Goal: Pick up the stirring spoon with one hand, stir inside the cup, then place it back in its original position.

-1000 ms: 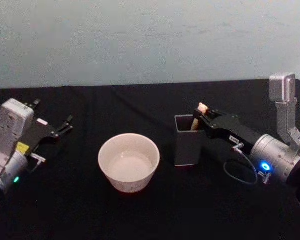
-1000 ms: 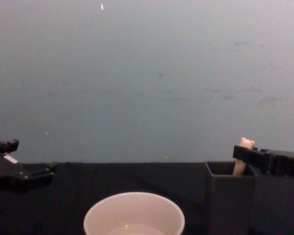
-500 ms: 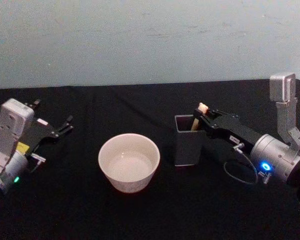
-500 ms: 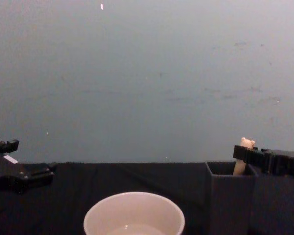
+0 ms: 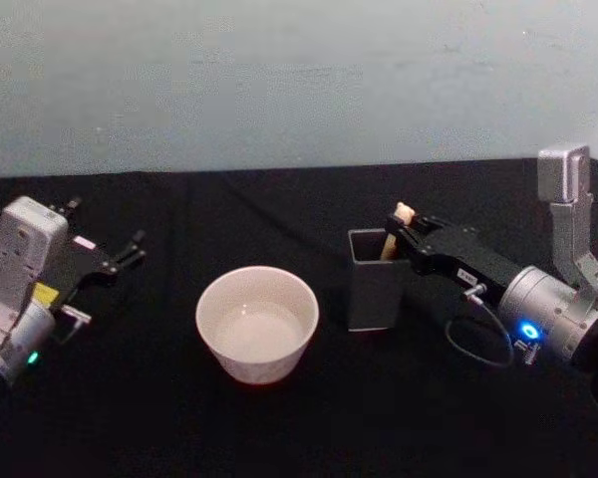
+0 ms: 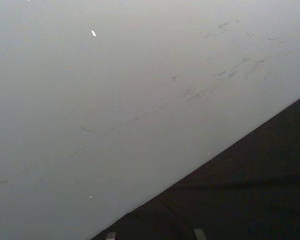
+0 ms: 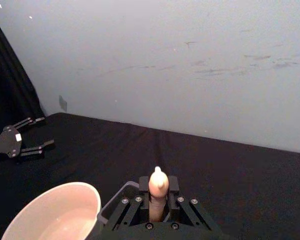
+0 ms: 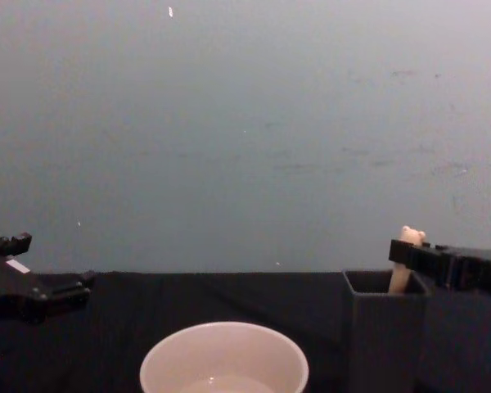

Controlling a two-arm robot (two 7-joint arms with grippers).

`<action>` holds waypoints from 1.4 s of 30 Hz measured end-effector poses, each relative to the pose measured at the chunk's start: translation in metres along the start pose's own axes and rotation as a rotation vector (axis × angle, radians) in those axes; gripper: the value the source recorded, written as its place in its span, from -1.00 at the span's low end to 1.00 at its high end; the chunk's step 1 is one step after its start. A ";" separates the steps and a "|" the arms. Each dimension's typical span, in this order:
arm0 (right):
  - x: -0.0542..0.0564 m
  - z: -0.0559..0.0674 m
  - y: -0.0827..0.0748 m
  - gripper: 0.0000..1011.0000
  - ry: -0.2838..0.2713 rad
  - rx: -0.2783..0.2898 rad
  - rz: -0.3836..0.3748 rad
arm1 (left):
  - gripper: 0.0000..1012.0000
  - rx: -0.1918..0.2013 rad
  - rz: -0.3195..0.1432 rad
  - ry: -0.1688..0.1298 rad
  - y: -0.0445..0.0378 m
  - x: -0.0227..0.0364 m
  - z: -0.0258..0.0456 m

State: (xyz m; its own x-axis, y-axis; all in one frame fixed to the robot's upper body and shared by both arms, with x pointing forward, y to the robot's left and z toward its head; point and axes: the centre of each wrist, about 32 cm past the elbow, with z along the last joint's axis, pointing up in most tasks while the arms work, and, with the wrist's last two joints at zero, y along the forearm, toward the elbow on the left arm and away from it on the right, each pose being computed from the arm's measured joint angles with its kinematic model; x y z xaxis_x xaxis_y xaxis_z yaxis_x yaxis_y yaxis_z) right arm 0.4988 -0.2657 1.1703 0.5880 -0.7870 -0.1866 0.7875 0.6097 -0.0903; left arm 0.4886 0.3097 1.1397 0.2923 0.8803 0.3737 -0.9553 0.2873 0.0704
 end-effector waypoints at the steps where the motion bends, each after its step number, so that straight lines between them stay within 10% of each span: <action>1: 0.000 0.000 0.000 -0.58 0.000 0.002 0.000 | 0.98 0.000 0.000 0.000 0.0000 0.0000 0.0000; 25: 0.000 0.000 -0.001 -0.55 0.000 0.005 -0.002 | 0.98 0.000 0.000 0.000 0.0000 0.0000 0.0000; 42: 0.000 0.000 -0.001 0.50 0.000 0.005 -0.001 | 0.98 0.000 0.000 0.000 0.0000 0.0000 0.0000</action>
State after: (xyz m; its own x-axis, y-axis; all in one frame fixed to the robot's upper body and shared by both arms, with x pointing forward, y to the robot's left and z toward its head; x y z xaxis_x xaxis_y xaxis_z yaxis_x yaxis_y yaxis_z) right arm 0.4982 -0.2657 1.1706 0.5872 -0.7877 -0.1863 0.7889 0.6085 -0.0859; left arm 0.4886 0.3097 1.1398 0.2923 0.8803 0.3737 -0.9552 0.2874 0.0702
